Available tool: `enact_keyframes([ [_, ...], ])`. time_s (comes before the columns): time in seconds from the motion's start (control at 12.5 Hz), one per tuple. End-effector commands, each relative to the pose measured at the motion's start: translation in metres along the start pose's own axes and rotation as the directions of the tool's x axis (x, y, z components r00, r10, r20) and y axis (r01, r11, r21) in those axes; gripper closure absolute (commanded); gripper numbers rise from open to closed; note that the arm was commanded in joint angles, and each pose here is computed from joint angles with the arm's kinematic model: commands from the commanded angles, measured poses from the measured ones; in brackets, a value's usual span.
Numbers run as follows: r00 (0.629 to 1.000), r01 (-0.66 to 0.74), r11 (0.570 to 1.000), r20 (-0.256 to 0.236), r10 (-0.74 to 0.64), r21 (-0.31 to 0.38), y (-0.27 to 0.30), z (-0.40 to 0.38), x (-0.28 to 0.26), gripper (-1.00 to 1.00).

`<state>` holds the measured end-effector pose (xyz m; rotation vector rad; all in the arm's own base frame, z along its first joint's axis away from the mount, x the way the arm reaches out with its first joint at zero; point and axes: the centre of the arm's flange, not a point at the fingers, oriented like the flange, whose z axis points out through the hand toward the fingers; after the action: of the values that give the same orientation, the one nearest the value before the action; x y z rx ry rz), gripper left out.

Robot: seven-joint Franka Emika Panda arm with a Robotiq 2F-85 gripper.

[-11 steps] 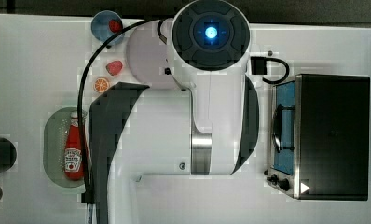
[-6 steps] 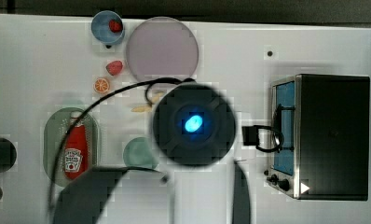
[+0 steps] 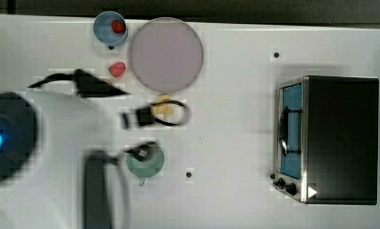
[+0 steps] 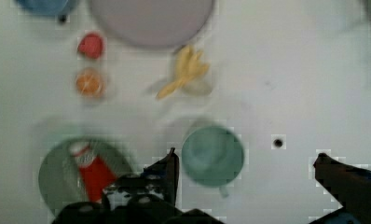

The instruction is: Pick ketchup from strainer and place it on the table

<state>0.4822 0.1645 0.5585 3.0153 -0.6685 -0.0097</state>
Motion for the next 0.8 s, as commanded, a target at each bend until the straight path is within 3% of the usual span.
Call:
enact_keyframes([
  [0.08, 0.993, 0.108, 0.994, 0.049, -0.107, -0.020, -0.061, 0.041, -0.041, -1.00],
  [0.48, 0.947, 0.312, 0.950, 0.074, -0.313, 0.027, -0.141, 0.097, -0.116, -1.00],
  [0.8, 0.948, 0.310, 0.944, 0.042, -0.316, 0.111, -0.167, 0.160, -0.144, -1.00],
])
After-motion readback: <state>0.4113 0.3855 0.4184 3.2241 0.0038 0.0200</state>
